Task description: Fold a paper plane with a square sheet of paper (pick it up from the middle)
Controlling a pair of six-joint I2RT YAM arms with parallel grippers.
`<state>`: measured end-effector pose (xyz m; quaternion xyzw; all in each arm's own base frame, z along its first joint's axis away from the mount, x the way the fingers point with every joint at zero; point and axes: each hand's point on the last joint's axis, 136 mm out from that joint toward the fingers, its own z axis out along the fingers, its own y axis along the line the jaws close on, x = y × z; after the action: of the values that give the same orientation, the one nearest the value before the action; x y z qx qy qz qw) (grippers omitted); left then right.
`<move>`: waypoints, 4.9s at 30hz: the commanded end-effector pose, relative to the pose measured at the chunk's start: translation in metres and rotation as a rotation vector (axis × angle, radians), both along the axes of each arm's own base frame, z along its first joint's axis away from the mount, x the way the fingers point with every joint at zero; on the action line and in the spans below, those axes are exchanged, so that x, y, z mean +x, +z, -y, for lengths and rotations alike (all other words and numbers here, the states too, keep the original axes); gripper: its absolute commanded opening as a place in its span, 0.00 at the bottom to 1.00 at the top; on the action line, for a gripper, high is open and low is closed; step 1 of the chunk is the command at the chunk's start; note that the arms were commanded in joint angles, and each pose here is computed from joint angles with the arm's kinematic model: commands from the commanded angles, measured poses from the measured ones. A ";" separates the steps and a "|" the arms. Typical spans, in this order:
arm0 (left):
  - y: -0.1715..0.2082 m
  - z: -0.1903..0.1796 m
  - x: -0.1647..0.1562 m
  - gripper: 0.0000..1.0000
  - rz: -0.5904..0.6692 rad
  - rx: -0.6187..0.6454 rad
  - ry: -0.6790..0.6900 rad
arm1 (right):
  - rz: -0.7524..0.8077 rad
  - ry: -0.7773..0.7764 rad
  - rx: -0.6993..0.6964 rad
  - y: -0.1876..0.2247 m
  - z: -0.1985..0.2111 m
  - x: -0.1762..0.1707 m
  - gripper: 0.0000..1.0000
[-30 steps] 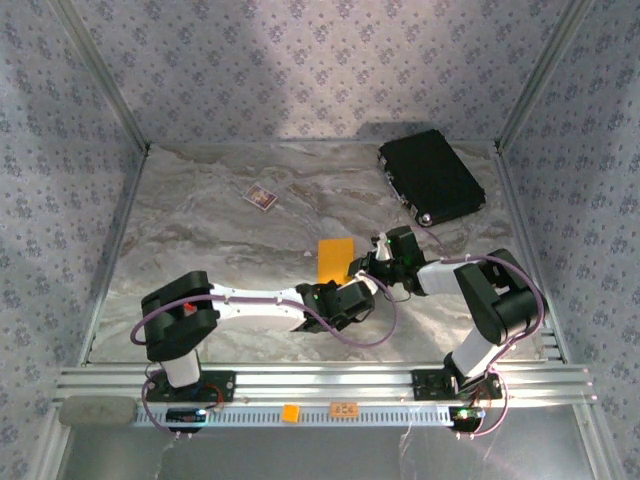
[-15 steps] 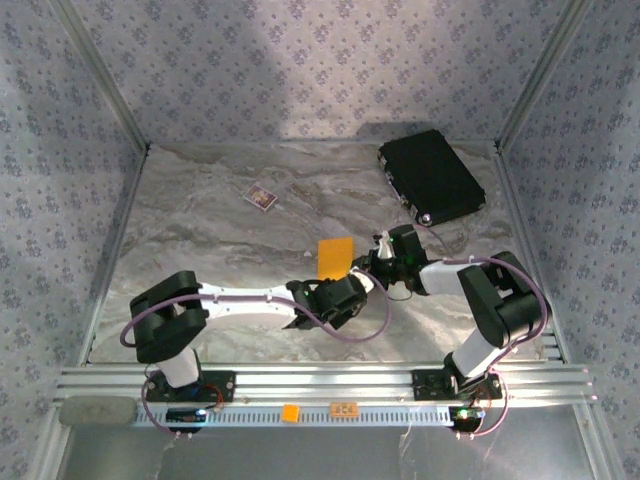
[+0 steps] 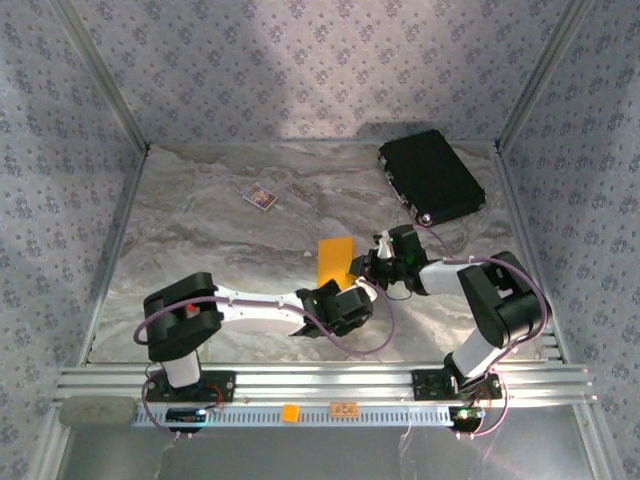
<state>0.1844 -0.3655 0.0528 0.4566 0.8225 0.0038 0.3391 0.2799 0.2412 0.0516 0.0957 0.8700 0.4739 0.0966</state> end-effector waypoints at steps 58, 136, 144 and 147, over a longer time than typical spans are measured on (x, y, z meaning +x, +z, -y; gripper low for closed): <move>0.025 -0.024 0.037 0.08 -0.502 -0.579 0.182 | 0.017 0.063 -0.065 0.009 -0.029 -0.028 0.10; 0.013 -0.028 0.050 0.00 -0.569 -0.667 0.221 | -0.063 0.047 -0.213 -0.021 -0.003 -0.053 0.09; 0.012 -0.024 0.050 0.00 -0.592 -0.682 0.225 | -0.149 0.089 -0.332 -0.050 0.015 -0.067 0.08; 0.012 -0.022 0.051 0.00 -0.604 -0.696 0.243 | -0.151 0.122 -0.368 -0.051 0.022 -0.068 0.09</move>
<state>0.2337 -0.3378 0.0636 0.2073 0.8876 -0.3485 0.2183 0.2226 0.2384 0.0175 0.0676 0.9309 0.3563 0.0434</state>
